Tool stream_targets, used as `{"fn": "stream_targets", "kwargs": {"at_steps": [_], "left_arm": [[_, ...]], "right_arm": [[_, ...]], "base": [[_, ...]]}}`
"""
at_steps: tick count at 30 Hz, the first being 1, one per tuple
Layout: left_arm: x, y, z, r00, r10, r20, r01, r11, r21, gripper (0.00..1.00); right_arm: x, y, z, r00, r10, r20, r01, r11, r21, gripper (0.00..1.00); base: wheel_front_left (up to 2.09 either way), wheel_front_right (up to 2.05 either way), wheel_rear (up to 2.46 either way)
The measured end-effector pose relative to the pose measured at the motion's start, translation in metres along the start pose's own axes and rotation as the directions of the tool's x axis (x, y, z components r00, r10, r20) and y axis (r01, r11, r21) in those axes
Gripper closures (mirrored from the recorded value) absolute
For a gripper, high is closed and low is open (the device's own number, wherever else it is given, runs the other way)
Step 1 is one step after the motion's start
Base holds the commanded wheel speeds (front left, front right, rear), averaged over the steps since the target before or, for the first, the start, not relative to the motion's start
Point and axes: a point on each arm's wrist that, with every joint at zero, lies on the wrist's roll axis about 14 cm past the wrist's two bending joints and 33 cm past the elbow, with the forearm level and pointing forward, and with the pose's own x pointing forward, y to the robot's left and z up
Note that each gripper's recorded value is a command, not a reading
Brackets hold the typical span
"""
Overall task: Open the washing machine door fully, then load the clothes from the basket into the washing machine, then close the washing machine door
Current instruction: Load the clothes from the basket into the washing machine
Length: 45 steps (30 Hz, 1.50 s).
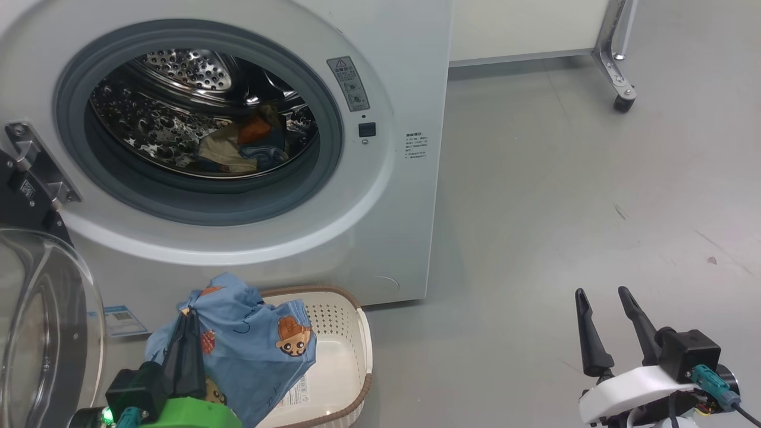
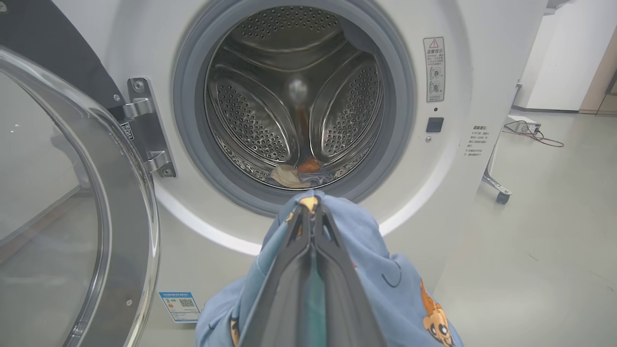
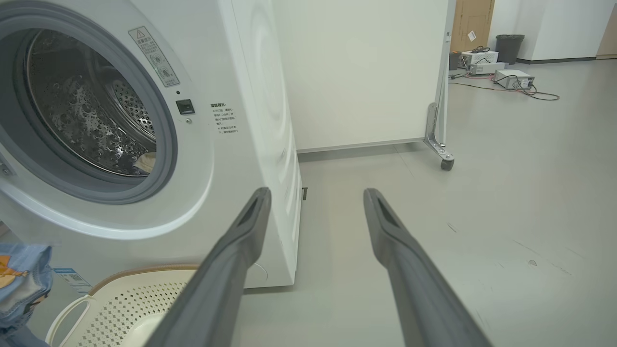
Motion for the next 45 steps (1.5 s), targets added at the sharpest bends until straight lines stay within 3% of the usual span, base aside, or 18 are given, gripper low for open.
{"fn": "stream_targets", "kwargs": {"at_steps": [21,34,45], "left_arm": [[0.051,-0.013,0.005,0.999,-0.051,0.012,0.051,0.999,0.005,1.00],[0.117,-0.004,0.021,0.998,-0.035,0.054,0.035,0.999,0.000,1.00],[0.185,0.002,0.020,0.997,-0.058,0.043,0.054,0.996,0.077,1.00]], "right_arm": [[0.011,-0.005,-0.013,0.999,-0.020,-0.046,0.020,1.000,0.006,0.00],[0.024,-0.013,-0.018,0.997,-0.046,-0.061,0.048,0.998,0.038,0.00],[0.036,-0.024,-0.027,0.993,-0.074,-0.091,0.077,0.997,0.023,0.00]], "base": [[0.00,0.00,0.00],[0.00,0.00,0.00],[0.00,0.00,0.00]]}}
